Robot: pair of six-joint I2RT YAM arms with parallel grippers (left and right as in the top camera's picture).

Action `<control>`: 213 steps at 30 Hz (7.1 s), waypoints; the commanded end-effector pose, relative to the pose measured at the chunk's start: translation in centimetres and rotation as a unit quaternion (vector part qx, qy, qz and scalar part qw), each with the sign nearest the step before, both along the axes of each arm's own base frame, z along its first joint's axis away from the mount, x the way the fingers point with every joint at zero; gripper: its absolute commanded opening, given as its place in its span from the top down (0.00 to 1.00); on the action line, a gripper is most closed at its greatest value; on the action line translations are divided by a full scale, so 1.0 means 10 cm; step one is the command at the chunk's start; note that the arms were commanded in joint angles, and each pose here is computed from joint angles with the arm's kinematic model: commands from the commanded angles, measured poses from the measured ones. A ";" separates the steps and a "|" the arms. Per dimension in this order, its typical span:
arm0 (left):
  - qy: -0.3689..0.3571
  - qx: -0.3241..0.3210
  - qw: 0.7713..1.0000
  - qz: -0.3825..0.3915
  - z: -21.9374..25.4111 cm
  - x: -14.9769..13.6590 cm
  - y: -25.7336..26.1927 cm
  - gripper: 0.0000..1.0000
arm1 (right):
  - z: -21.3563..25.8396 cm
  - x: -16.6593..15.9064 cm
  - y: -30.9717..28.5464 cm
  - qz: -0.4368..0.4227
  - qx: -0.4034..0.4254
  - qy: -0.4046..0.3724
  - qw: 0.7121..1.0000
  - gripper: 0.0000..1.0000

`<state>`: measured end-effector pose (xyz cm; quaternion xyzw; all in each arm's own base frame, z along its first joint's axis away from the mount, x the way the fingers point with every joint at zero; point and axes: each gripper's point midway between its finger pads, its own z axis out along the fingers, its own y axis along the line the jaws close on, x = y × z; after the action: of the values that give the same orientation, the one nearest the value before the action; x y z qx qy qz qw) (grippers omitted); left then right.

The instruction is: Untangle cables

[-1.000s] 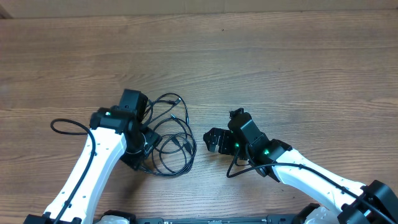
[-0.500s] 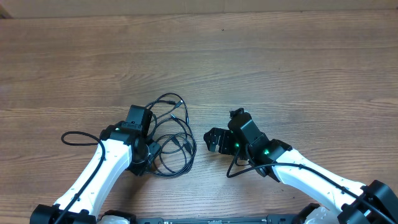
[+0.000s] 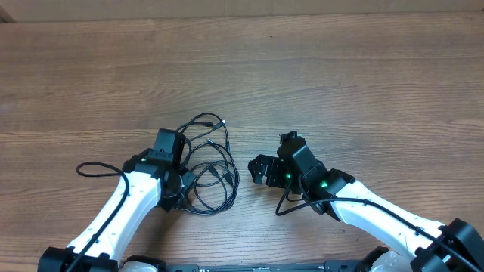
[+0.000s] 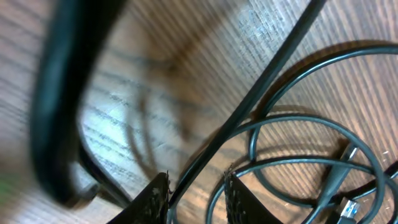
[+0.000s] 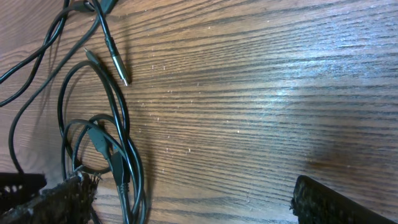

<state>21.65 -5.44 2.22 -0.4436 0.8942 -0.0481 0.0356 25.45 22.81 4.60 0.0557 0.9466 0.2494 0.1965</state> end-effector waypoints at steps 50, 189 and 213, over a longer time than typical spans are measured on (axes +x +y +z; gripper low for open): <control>-0.347 -0.252 0.890 -0.152 2.84 1.40 -1.21 0.96 | 0.56 0.28 0.57 0.059 0.144 -0.099 0.983 0.00; -0.041 0.177 0.970 0.161 0.39 1.37 1.80 0.76 | -0.59 0.40 -2.16 -0.288 -0.097 0.115 0.946 0.00; 0.000 0.093 0.995 0.019 -0.27 1.03 1.39 0.18 | -0.59 0.40 -2.16 -0.288 -0.097 0.115 0.946 0.00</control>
<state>32.93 9.15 0.94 -0.4747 0.8744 0.0367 0.0931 32.18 1.30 1.13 0.3216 0.9192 0.0966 0.2055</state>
